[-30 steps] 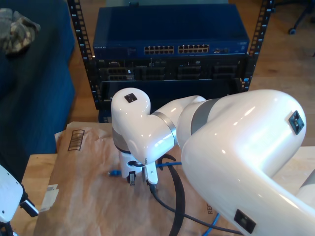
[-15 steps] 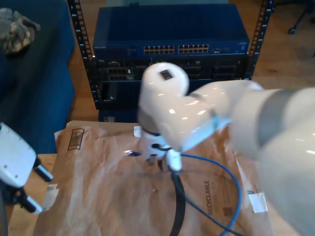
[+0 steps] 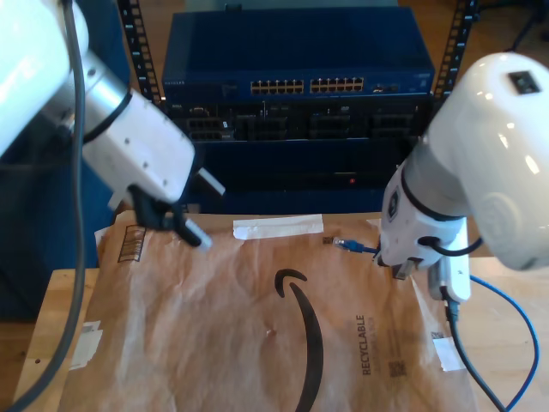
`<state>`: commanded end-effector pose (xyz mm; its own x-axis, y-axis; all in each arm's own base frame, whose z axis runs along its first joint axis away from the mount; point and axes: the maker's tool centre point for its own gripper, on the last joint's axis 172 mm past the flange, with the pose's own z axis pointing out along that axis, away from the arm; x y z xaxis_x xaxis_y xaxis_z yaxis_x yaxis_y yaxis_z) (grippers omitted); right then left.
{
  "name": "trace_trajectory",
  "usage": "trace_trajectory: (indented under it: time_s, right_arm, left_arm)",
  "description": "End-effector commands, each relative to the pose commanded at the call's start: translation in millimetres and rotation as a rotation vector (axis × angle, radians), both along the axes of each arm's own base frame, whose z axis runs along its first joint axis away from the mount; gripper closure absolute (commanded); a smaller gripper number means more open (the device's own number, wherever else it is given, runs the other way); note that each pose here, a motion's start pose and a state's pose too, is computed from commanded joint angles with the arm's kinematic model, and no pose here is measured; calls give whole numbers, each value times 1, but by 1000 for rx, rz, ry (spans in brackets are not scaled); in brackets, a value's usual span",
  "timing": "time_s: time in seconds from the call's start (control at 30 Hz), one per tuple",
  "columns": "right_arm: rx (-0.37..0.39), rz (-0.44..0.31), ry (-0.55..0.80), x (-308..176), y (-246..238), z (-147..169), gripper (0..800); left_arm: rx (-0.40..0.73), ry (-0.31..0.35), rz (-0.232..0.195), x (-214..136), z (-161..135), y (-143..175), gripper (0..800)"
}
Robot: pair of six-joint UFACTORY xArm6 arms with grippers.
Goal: Grab the cable and plug it in
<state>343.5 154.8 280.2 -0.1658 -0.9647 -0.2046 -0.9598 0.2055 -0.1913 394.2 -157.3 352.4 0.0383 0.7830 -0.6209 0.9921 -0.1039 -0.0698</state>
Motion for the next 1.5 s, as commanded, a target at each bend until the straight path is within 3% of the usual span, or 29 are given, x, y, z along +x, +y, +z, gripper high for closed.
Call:
trace_trajectory:
  time_s: [0.17,0.27,0.43,0.6,0.77,0.87,1.03,1.27,1.5]
  right_arm:
    - [31,-6,25,-11,5,5,792]
    - [58,-11,36,-12,11,7,792]
    - [86,6,28,-5,20,18,792]
    - [185,48,43,-4,35,36,792]
    - [190,52,75,4,26,33,792]
    - [255,52,115,4,27,31,792]
    - [343,26,138,11,18,43,792]
    - [345,29,143,11,19,43,792]
    - [347,27,143,11,19,43,792]
  left_arm:
    - [-122,-102,-23,14,63,-39,0]
    - [-197,-120,-36,12,90,-56,0]
    - [-273,-101,-56,3,106,-70,0]
    - [-294,-94,-84,-6,111,-73,0]
    - [-320,-112,-125,-16,133,-78,0]
    - [-349,-94,-152,-26,142,-83,0]
    - [-352,-79,-147,-27,142,-83,0]
    - [-338,0,-75,-26,140,-83,0]
    - [-336,11,-68,-26,140,-83,0]
